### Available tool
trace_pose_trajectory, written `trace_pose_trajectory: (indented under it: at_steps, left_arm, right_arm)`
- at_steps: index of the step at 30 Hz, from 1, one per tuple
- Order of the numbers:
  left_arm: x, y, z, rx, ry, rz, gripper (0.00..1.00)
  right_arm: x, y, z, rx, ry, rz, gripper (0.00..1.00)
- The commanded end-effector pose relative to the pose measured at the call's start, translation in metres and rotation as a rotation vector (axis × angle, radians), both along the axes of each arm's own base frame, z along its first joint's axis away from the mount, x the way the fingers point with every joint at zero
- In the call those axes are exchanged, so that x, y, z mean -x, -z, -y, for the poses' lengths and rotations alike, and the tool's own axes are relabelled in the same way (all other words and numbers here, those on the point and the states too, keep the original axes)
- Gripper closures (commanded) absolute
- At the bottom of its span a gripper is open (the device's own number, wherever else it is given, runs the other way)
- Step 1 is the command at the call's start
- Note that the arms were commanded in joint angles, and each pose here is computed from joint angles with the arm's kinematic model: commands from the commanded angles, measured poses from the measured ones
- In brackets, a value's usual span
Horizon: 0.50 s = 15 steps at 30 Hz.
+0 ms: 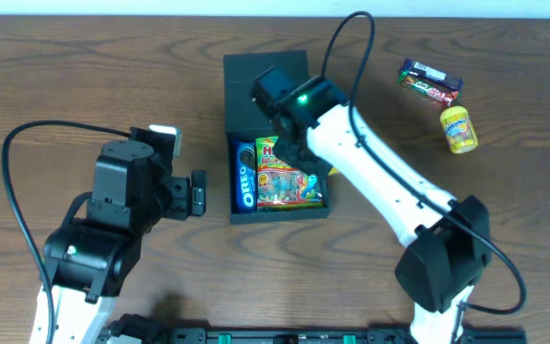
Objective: Pack container
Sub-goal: 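Carry the Mentos bag over the box and lower it inside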
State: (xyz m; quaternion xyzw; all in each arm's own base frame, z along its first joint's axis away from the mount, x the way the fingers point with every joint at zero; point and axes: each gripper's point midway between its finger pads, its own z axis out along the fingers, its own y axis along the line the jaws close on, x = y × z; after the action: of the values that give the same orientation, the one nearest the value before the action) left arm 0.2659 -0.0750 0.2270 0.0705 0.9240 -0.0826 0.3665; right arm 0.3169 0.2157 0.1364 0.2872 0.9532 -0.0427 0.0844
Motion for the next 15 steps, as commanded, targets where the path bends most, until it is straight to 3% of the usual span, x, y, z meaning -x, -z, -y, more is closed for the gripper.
trace_pose_trajectory:
  at_steps: [1, 5, 15]
  left_arm:
    - [0.002, -0.017, 0.004, 0.021, 0.034, 0.05, 0.05]
    - [0.006, -0.019, 0.004, 0.028, 0.039, 0.056, 0.05]
    - [0.007, -0.018, 0.004, 0.028, 0.04, 0.049, 0.05]
  right_arm:
    - [0.002, -0.012, 0.001, 0.029, 0.143, 0.083, 0.99]
    - [0.01, 0.0, 0.001, 0.058, 0.213, 0.048, 0.98]
    - [0.018, 0.033, -0.026, 0.02, 0.192, -0.046, 0.99]
